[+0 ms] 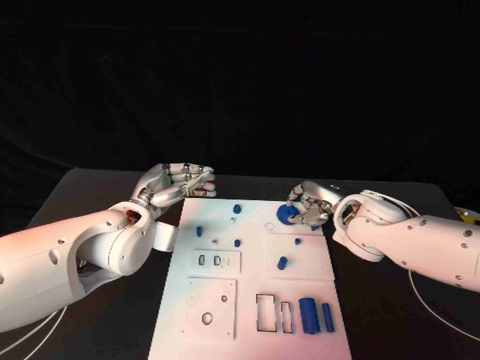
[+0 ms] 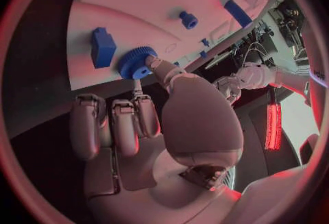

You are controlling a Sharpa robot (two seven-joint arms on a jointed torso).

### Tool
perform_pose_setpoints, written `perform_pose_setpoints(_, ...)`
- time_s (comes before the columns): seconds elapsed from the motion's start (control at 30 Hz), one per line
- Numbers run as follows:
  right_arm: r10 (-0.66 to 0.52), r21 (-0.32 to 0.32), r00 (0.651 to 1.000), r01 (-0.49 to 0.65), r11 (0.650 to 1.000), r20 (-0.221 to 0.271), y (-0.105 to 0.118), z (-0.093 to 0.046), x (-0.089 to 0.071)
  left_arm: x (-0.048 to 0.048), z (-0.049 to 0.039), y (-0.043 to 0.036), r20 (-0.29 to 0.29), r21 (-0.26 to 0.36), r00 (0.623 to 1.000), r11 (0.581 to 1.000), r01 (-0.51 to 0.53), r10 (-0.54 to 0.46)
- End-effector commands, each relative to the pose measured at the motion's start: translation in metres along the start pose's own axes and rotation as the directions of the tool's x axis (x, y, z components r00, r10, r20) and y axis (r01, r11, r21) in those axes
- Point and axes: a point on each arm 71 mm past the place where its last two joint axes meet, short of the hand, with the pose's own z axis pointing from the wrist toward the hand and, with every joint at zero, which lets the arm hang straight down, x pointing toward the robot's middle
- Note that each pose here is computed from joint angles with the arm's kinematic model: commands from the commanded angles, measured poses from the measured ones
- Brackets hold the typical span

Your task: Assemble the parts on the task board

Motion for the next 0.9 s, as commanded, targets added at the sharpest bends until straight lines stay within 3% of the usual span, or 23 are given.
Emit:
perform_pose_setpoints(0.03,-0.037,-0.040,0.995,0.041,0.998,0.094,0.009,-0.002,-0.005,0.0019,0.0005,-0.0010,-0.018,0.005,1.000,1.000,0.012,-0.012)
perform_pose_setpoints(0.23,-0.064,-0.120,0.989,0.080,0.990,0.130,0.037,-0.004,-0.005,0.0018,0.0010,-0.0007,-0.018,0.005,1.000,1.000,0.011,-0.011)
perform_pose_setpoints(0.5,-0.082,-0.213,0.987,0.110,0.971,0.139,0.078,0.003,0.003,0.0028,0.0015,-0.0005,-0.021,0.004,1.000,1.000,0.013,-0.013)
perform_pose_setpoints(0.9,-0.100,-0.265,0.988,0.129,0.956,0.118,0.115,0.021,0.024,0.0057,0.0022,-0.0006,-0.027,0.004,1.000,1.000,0.016,-0.016)
